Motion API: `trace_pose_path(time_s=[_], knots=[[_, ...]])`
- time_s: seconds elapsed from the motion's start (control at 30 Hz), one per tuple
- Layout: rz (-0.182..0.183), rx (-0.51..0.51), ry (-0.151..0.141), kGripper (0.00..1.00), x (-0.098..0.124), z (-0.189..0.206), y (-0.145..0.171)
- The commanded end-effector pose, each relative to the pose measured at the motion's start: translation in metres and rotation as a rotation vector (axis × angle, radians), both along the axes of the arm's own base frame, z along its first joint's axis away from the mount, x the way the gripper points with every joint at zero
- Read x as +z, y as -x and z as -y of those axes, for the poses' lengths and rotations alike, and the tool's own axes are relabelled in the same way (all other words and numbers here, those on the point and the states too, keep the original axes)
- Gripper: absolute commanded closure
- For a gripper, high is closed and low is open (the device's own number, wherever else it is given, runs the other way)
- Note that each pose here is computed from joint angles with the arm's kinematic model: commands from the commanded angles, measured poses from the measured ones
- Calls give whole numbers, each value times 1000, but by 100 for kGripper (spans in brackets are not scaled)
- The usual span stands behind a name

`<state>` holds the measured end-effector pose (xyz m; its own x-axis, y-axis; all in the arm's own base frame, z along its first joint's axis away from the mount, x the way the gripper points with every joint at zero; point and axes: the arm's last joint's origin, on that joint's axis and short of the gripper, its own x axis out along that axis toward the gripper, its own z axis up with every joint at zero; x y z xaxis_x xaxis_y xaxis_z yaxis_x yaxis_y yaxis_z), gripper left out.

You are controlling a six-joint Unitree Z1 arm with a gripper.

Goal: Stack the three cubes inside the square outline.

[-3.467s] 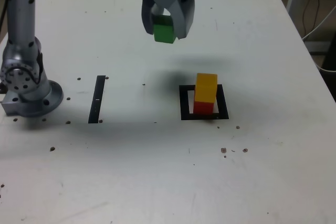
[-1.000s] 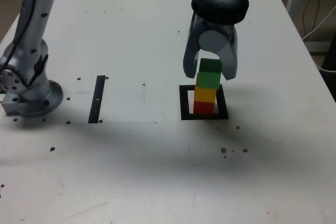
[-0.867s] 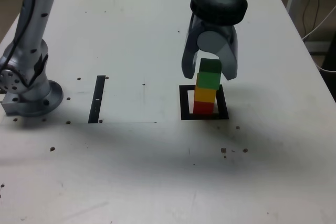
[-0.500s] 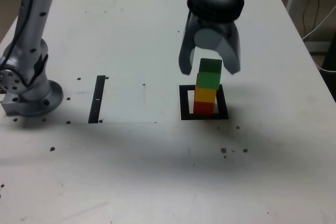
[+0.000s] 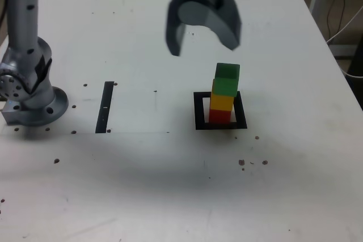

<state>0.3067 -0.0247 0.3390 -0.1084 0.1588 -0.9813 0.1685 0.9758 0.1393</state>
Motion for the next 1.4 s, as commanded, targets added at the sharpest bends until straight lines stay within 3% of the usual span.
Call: trace_pose_path(time_s=[0.0, 0.13, 0.47, 1.37], knots=[[22, 7, -12, 6, 7, -3, 13], [16, 25, -25, 6, 7, -11, 36], [-10, 80, -15, 2, -21, -20, 83], [-87, 142, 76, 2, -92, -19, 156]])
